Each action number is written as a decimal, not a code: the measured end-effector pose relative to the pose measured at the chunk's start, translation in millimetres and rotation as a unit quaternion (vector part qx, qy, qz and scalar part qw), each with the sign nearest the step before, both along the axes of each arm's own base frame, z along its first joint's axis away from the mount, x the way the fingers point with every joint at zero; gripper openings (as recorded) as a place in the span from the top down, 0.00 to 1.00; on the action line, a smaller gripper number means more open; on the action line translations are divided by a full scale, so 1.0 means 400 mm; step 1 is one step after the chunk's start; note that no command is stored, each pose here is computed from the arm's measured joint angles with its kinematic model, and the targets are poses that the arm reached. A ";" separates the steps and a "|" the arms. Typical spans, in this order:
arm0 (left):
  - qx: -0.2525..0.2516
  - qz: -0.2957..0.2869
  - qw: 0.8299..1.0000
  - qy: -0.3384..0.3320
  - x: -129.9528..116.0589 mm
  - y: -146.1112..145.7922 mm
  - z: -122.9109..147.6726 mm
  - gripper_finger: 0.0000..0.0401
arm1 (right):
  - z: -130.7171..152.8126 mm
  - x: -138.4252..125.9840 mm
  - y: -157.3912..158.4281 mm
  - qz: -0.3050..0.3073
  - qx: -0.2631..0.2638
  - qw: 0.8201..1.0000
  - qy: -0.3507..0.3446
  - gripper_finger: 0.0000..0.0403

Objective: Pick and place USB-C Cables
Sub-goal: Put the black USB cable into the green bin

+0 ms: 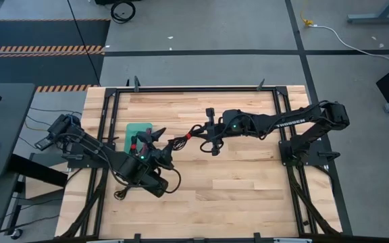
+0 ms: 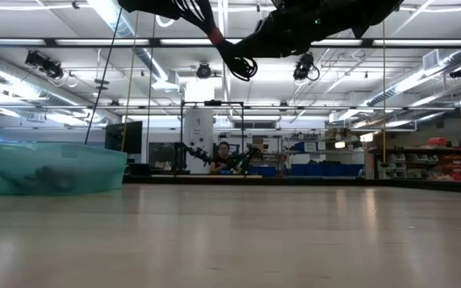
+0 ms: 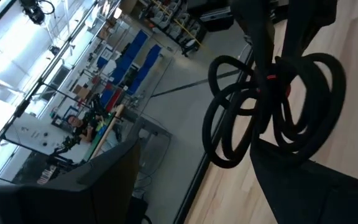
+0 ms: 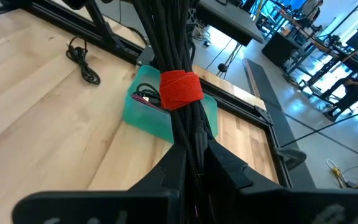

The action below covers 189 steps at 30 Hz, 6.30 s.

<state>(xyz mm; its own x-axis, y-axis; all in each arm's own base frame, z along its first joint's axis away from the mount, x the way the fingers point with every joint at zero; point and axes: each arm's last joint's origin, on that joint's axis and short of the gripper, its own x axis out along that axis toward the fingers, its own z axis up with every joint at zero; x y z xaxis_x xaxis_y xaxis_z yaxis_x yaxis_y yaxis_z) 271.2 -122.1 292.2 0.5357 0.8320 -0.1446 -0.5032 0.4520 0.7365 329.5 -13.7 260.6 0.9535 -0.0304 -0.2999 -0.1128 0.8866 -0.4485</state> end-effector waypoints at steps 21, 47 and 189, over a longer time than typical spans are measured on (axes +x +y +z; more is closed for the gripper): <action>-0.029 0.008 0.999 -0.034 0.015 0.007 0.003 0.23 | -0.004 -0.002 -0.020 -0.004 0.013 1.000 0.007 0.88; -0.140 -0.004 0.989 -0.037 0.062 0.046 0.000 0.68 | -0.007 -0.005 -0.045 -0.006 0.018 1.000 0.011 0.88; -0.486 0.229 0.839 -0.083 -0.334 0.133 -0.130 0.58 | -0.014 -0.014 -0.094 -0.141 0.014 0.990 0.023 0.47</action>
<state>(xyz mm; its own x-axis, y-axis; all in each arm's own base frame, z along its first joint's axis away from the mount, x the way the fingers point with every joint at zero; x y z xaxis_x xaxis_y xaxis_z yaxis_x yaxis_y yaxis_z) 137.5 -68.9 240.2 0.2712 0.4877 -0.8298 -0.8473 0.5300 0.0346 323.9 -51.4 255.2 0.8935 -0.2853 -0.3469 0.1218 0.8974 -0.4242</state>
